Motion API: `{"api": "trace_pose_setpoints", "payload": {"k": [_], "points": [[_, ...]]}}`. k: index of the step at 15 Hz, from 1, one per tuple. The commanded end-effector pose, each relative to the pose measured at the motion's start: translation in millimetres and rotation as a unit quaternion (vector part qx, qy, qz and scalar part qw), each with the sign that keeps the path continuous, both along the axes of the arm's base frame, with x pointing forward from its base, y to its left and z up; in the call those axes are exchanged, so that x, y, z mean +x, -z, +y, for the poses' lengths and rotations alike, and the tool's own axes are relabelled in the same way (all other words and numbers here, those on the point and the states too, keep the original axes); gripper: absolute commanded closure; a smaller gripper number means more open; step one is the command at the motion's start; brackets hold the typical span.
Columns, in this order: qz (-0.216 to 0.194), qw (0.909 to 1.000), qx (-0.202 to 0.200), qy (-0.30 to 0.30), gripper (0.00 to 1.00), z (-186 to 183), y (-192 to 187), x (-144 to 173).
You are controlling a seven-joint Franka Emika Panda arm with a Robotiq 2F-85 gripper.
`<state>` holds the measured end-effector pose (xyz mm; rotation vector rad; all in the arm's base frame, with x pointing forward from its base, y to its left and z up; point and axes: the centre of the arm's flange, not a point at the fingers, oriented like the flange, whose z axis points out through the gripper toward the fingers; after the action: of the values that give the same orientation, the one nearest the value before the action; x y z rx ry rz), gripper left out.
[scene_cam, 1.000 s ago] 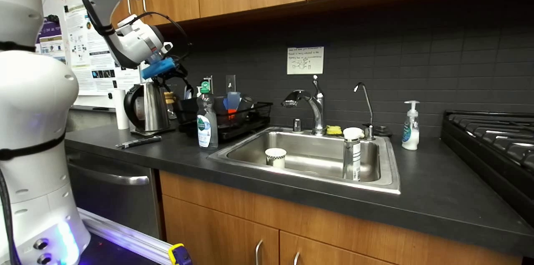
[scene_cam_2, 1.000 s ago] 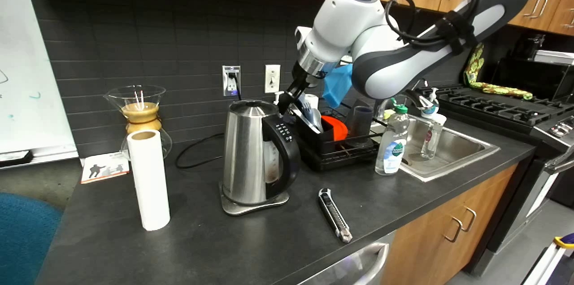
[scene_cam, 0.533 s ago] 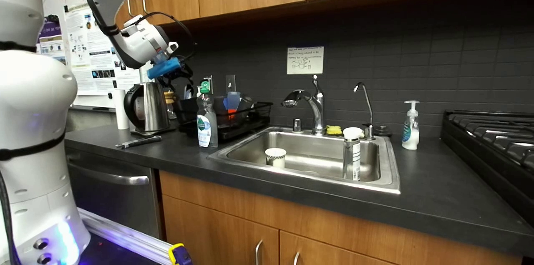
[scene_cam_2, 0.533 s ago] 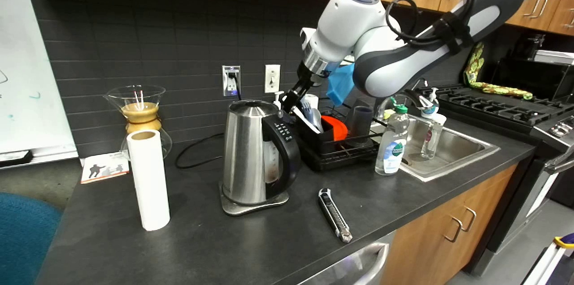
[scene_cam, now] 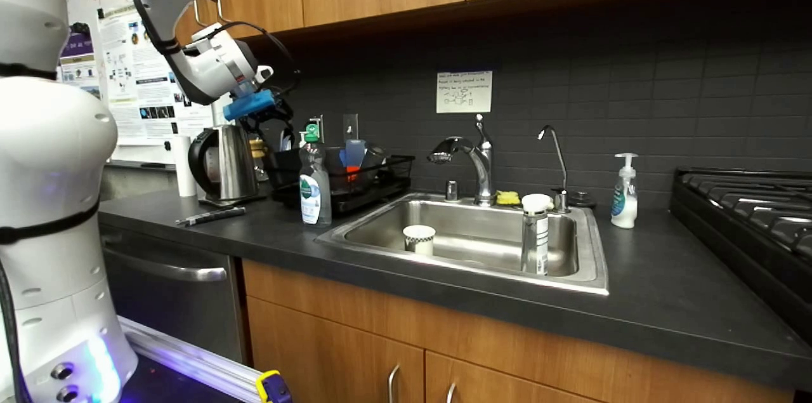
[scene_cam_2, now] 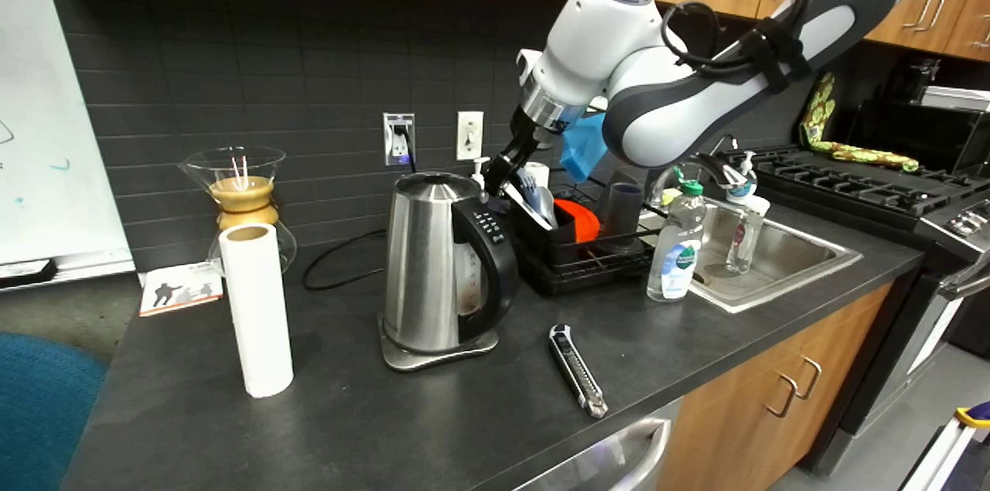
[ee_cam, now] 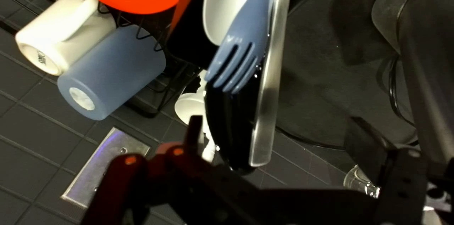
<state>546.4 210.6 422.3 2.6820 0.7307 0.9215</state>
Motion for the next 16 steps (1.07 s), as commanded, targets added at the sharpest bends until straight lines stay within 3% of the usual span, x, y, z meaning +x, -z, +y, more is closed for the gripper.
{"api": "trace_pose_setpoints", "payload": {"k": [1,8,16], "points": [[-0.010,0.9999,0.000,-0.003,0.00,6,-8,-6],[0.002,1.0000,0.007,-0.006,0.00,17,-3,-15],[0.018,0.9997,0.016,0.004,0.00,5,7,-4]]}}
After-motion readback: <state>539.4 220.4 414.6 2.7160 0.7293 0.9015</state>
